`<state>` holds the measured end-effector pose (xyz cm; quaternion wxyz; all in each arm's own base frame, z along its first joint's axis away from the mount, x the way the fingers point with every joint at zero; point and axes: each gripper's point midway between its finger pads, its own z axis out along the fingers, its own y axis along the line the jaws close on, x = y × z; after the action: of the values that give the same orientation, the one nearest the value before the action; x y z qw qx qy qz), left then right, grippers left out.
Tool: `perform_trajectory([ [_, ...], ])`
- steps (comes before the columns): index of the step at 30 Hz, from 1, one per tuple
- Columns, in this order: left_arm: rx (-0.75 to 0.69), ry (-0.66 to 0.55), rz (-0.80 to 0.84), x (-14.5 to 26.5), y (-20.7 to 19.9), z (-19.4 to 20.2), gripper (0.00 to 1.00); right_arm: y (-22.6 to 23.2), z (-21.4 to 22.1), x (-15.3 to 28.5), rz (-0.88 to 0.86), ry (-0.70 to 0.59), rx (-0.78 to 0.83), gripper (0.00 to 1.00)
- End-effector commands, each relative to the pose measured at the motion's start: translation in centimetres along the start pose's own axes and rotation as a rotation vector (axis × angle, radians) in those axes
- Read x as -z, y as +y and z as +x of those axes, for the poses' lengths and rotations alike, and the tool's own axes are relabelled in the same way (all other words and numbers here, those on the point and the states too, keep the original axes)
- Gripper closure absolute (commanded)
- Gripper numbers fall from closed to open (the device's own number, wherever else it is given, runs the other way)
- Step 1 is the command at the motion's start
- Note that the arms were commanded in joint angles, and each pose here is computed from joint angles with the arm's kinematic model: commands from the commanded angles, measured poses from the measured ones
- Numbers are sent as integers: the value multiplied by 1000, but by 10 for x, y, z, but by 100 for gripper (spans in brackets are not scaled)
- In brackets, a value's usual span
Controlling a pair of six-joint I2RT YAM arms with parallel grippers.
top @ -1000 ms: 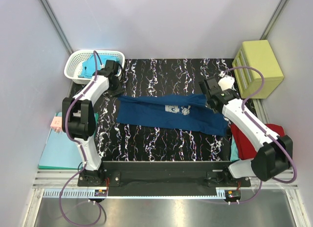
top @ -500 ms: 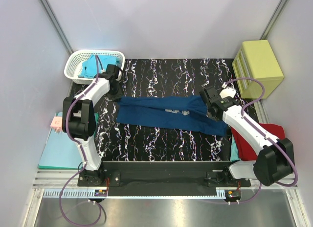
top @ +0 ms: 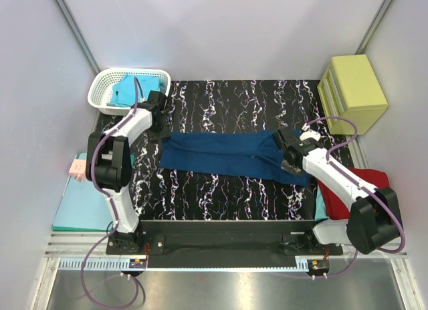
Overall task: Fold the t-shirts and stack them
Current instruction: Fold the other side of the tshirt into a rectangle
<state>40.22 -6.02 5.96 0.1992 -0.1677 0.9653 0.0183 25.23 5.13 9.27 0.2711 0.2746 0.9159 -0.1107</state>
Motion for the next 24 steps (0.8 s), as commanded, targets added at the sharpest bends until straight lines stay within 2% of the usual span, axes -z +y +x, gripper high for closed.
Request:
perform_trajectory([
  [1,14,-125,23,31,-7,-26,41,24,-23,11,-86,-52,36,74],
  [2,16,-146,36,37,-10,-31,36,33,-42,21,-110,-95,38,69],
  [3,17,-175,54,44,-15,-37,25,38,-52,26,-121,-123,43,66],
  [5,22,-229,97,61,-25,-52,20,54,-78,35,-148,-176,67,61],
  [9,13,-229,145,63,-40,-62,20,79,-84,21,-162,-123,128,62],
  [13,4,-154,157,42,-48,-43,24,99,-71,-4,-175,-56,163,65],
  [19,-27,-72,126,11,-46,-14,27,103,-52,-40,-153,19,192,69],
  [24,-34,-57,128,5,-46,-10,29,102,-53,-56,-143,43,176,69],
])
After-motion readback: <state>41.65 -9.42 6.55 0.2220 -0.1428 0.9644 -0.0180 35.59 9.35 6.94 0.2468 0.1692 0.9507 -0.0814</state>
